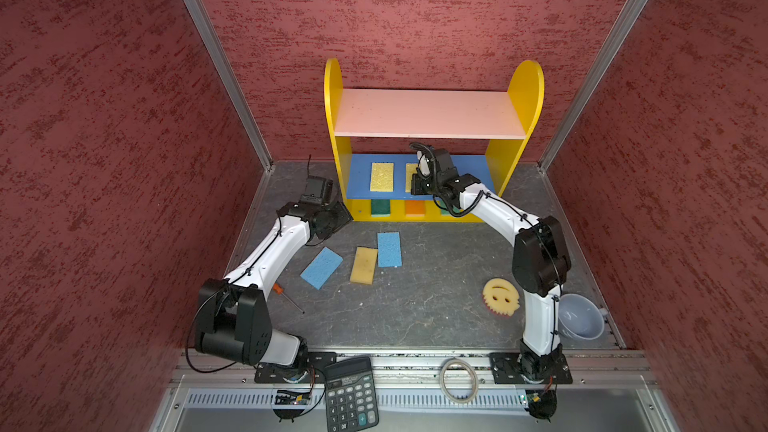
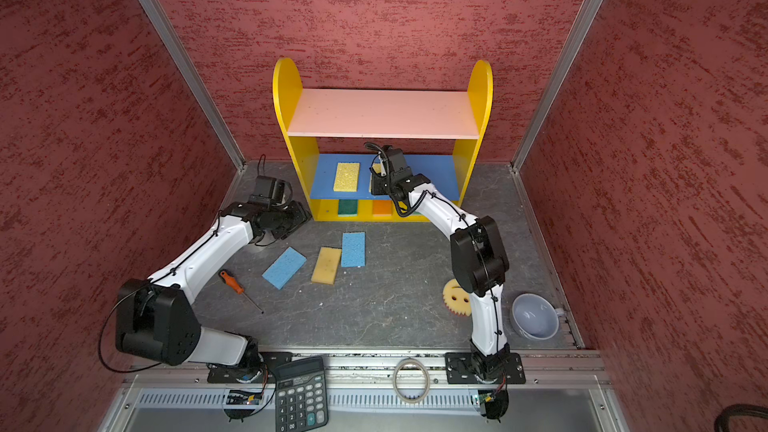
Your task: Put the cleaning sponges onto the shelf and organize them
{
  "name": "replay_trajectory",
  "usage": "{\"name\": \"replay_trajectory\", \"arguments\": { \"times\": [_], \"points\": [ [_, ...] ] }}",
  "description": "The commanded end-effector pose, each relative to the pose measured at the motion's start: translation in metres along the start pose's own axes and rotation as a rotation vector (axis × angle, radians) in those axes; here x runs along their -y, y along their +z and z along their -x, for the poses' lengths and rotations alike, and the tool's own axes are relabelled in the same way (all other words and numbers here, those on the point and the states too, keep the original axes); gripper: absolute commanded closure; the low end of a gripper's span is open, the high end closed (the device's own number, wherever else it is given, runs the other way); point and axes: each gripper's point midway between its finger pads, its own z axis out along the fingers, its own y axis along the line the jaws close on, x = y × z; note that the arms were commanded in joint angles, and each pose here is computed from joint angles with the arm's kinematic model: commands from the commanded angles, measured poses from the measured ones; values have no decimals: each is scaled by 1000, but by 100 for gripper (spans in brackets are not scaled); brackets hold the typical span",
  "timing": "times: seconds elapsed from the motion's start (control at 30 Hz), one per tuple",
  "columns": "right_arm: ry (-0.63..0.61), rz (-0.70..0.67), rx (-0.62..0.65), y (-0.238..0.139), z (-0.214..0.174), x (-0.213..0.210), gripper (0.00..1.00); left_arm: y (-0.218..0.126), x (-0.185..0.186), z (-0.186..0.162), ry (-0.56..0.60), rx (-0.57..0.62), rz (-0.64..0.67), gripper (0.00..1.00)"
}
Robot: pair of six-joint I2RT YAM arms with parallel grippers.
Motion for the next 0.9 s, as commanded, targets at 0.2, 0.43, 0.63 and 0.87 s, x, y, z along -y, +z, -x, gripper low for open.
{"name": "replay_trajectory", "arguments": {
  "times": [0.2,0.43,0.63,0.87],
  "points": [
    [-6,6,52,-32,23,-7,100,-3,6,1,10,9,-15,38],
    [-13,-6,65,-53,22,-15,100,-3,4,-2,11,7,-14,38],
    [-15,8,37,-63,-3,-29,100,-6,2,-5,15,4,-11,38],
    [-17,60,-71,-61,-62,-59,79,-7,-8,-13,9,-2,4,37]
  ]
}}
